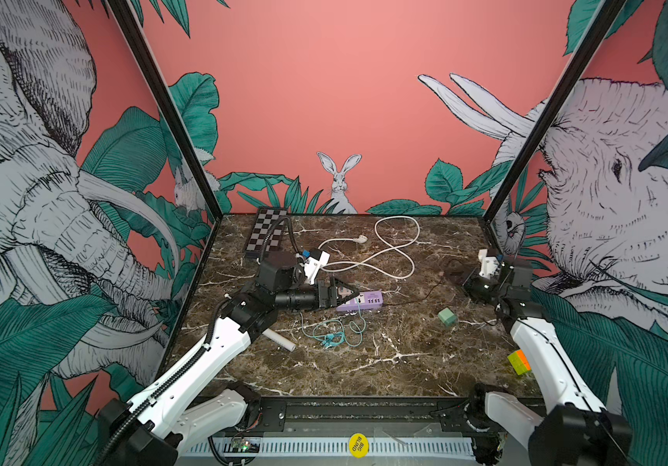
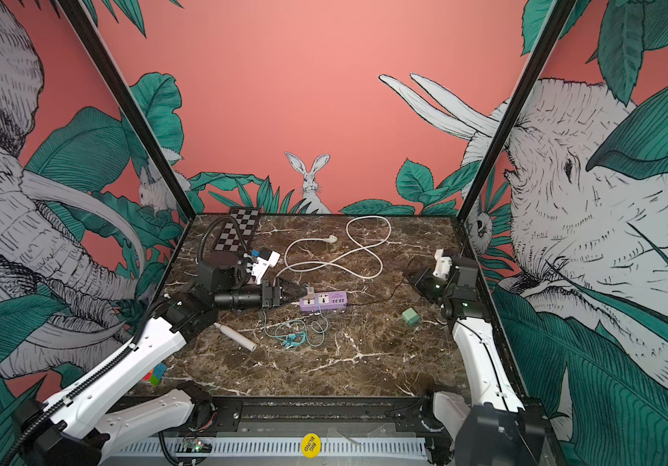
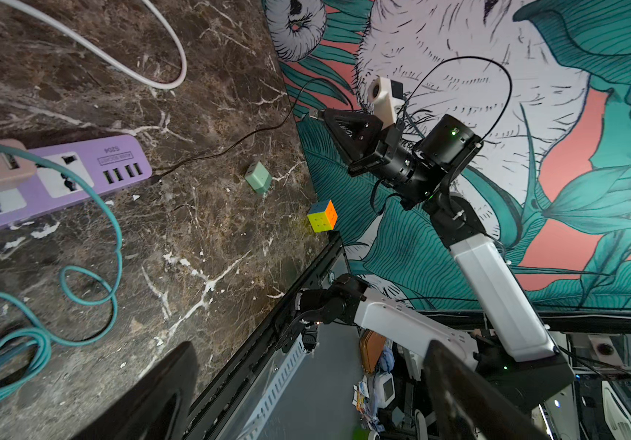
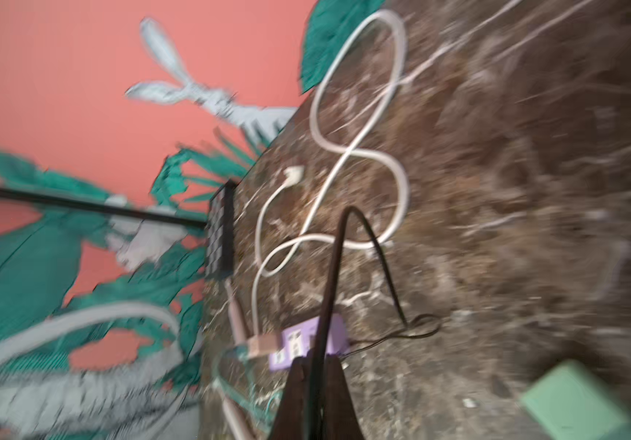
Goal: Charge the electric toothbrush
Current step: Pick up the charging cable from the center of the board, then move the plug to the center of the board, then pick up the plug from the center of the board.
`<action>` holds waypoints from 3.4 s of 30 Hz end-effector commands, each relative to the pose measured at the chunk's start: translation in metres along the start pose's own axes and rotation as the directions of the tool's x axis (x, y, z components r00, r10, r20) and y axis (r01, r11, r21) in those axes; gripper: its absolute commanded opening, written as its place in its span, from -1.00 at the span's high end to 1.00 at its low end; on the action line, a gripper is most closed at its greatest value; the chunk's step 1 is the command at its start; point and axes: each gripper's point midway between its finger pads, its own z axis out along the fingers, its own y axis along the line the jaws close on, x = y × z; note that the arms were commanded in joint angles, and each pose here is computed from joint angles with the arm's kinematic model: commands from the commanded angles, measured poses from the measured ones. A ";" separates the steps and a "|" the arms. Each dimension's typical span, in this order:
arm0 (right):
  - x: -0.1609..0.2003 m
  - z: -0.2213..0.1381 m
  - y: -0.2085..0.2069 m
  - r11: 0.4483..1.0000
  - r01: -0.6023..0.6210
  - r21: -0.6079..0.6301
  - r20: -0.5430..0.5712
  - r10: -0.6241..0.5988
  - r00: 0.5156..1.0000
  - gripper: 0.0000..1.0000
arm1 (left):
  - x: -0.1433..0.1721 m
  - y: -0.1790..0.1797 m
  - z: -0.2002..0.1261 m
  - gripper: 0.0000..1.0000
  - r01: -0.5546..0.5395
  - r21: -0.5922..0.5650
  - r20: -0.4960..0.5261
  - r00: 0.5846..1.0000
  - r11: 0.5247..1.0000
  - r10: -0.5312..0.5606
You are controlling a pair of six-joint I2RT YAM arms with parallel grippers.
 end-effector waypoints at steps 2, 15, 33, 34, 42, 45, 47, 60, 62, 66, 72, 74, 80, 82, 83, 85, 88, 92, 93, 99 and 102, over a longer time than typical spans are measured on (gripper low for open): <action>-0.015 -0.008 -0.049 0.976 0.017 0.218 0.149 -0.051 0.988 1.00 | 0.002 0.004 -0.002 -0.87 -0.023 -0.012 0.007 1.000 1.000 0.023; 0.024 0.002 -0.177 0.764 -0.195 0.614 0.267 0.032 0.963 1.00 | 0.006 0.017 0.005 -0.86 0.002 -0.005 0.016 1.000 1.000 -0.002; 0.115 0.016 -0.144 0.822 -0.160 0.546 0.072 0.145 0.987 1.00 | 0.019 0.074 0.008 -0.87 0.170 -0.223 0.056 0.985 0.960 -0.162; 0.121 0.016 -0.142 0.826 -0.156 0.542 0.054 0.151 0.987 1.00 | 0.020 0.078 0.009 -0.87 0.182 -0.241 0.059 0.983 0.953 -0.173; 0.163 0.036 -0.098 0.914 -0.096 0.394 -0.098 0.146 0.984 1.00 | 0.032 0.081 0.043 -0.87 0.129 -0.355 0.007 0.991 0.926 -0.135; 0.147 0.027 -0.091 0.925 -0.070 0.372 -0.034 0.089 0.995 1.00 | 0.034 0.078 0.067 -0.87 0.084 -0.376 -0.045 0.993 0.923 -0.109; 0.128 0.006 -0.092 0.898 -0.032 0.440 0.018 0.027 0.999 1.00 | 0.036 0.081 0.081 -0.86 0.055 -0.408 -0.085 0.992 0.912 -0.098; 0.043 -0.047 -0.068 0.821 0.138 0.553 0.056 -0.202 0.978 1.00 | 0.052 0.075 0.180 -0.79 -0.376 -0.549 -0.418 0.897 0.746 0.145; 0.031 -0.051 -0.063 0.825 0.135 0.550 0.081 -0.214 0.974 1.00 | 0.058 0.082 0.194 -0.78 -0.423 -0.552 -0.460 0.873 0.719 0.161; 0.013 -0.062 -0.053 0.830 0.128 0.542 0.137 -0.238 0.962 1.00 | 0.061 0.100 0.217 -0.77 -0.442 -0.567 -0.482 0.863 0.695 0.155; -0.002 -0.086 -0.042 0.817 0.150 0.557 0.199 -0.306 0.931 1.00 | 0.054 0.112 0.237 -0.75 -0.380 -0.631 -0.432 0.896 0.676 0.101; -0.001 -0.093 -0.041 0.811 0.157 0.564 0.195 -0.316 0.929 1.00 | 0.050 0.113 0.238 -0.74 -0.360 -0.660 -0.406 0.909 0.660 0.091; -0.005 -0.114 -0.036 0.805 0.155 0.573 0.243 -0.348 0.905 1.00 | 0.046 0.113 0.256 -0.73 -0.336 -0.664 -0.389 0.918 0.667 0.075; -0.005 -0.118 -0.035 0.804 0.158 0.573 0.249 -0.355 0.901 1.00 | 0.047 0.111 0.263 -0.71 -0.338 -0.642 -0.394 0.915 0.688 0.082; -0.005 -0.119 -0.034 0.803 0.162 0.573 0.248 -0.358 0.900 1.00 | 0.050 0.109 0.269 -0.68 -0.346 -0.618 -0.407 0.909 0.706 0.089; -0.005 -0.121 -0.034 0.799 0.165 0.578 0.244 -0.362 0.900 1.00 | 0.056 0.110 0.272 -0.65 -0.345 -0.605 -0.430 0.900 0.718 0.071; -0.006 -0.127 -0.032 0.797 0.165 0.581 0.254 -0.371 0.893 1.00 | 0.063 0.112 0.273 -0.62 -0.362 -0.604 -0.452 0.889 0.710 0.068; -0.006 -0.132 -0.029 0.804 0.160 0.573 0.275 -0.372 0.886 1.00 | 0.069 0.116 0.276 -0.53 -0.371 -0.606 -0.461 0.885 0.704 0.069; -0.007 -0.133 -0.028 0.806 0.160 0.569 0.278 -0.372 0.886 1.00 | 0.070 0.116 0.279 -0.48 -0.372 -0.601 -0.463 0.883 0.708 0.071; -0.006 -0.138 -0.024 0.814 0.156 0.560 0.287 -0.367 0.885 1.00 | 0.078 0.119 0.289 -0.34 -0.399 -0.591 -0.495 0.866 0.701 0.075; -0.007 -0.143 -0.021 0.815 0.153 0.558 0.298 -0.370 0.880 1.00 | 0.084 0.121 0.290 -0.32 -0.411 -0.593 -0.509 0.858 0.692 0.072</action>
